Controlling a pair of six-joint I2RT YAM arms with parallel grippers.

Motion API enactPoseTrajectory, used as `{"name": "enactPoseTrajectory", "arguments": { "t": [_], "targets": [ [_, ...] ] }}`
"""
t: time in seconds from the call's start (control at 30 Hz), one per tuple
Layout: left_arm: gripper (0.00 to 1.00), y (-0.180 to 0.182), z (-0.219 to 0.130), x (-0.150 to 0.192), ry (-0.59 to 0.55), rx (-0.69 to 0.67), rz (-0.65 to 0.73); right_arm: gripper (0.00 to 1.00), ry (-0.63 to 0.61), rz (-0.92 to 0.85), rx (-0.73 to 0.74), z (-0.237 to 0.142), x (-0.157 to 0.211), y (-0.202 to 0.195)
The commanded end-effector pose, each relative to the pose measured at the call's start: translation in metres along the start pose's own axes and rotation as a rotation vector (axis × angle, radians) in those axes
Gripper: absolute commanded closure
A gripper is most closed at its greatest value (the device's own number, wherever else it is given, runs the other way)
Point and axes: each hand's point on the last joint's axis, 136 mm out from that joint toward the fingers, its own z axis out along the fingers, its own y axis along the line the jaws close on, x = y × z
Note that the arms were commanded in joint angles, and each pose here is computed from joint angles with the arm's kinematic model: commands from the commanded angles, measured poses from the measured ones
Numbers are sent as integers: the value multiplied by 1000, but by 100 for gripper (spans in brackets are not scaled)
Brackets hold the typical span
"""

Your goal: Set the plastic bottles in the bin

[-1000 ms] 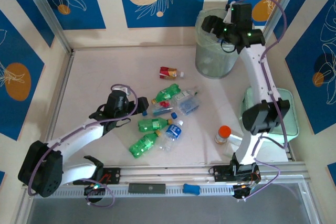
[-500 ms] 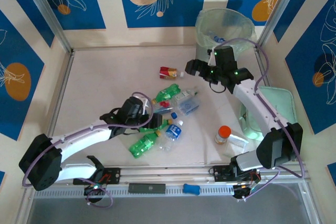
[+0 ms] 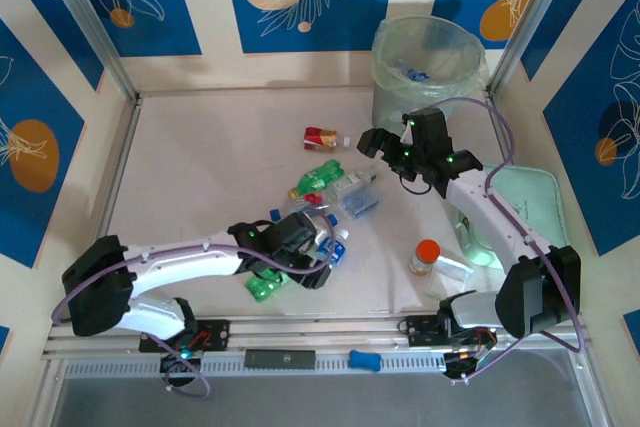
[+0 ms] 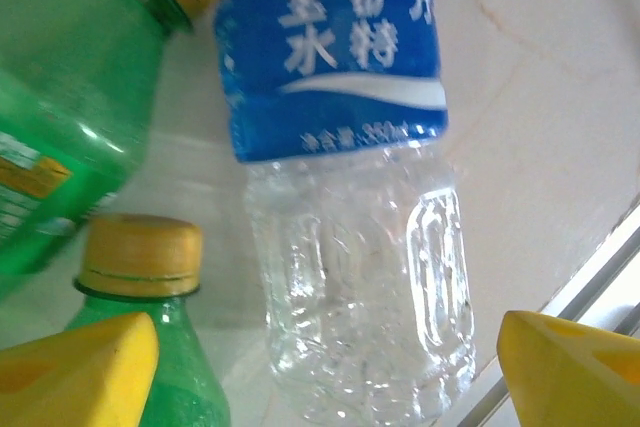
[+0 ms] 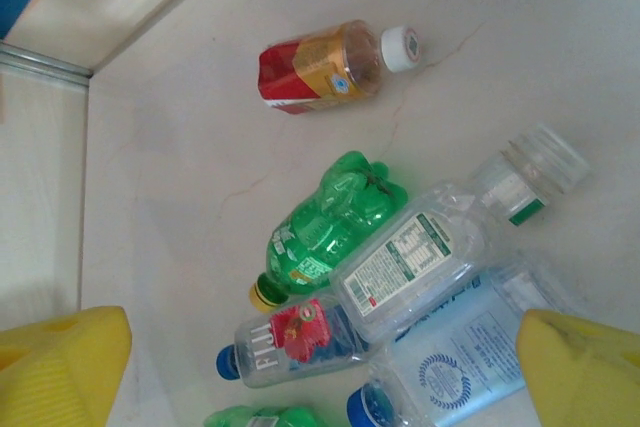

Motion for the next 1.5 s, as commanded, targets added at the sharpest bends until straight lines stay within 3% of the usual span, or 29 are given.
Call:
{"name": "enactPoseTrajectory", "arguments": {
  "t": [0.0, 0.3, 1.0, 1.33, 1.47],
  "targets": [
    [15, -3, 3, 6, 48, -46, 42, 1, -37, 22, -25, -4, -8, 5],
    [19, -5, 20, 8, 94, -89, 55, 1, -30, 36, -19, -1, -6, 1],
    [32, 4, 25, -17, 22, -173, 101, 1, -31, 62, -17, 1, -8, -6],
    [33, 3, 41, -13, 57, -175, 113, 1, -38, 66, -9, -2, -9, -9],
    [46, 2, 41, -16, 53, -175, 128, 1, -40, 71, -8, -3, -8, -11]
  ]
}}
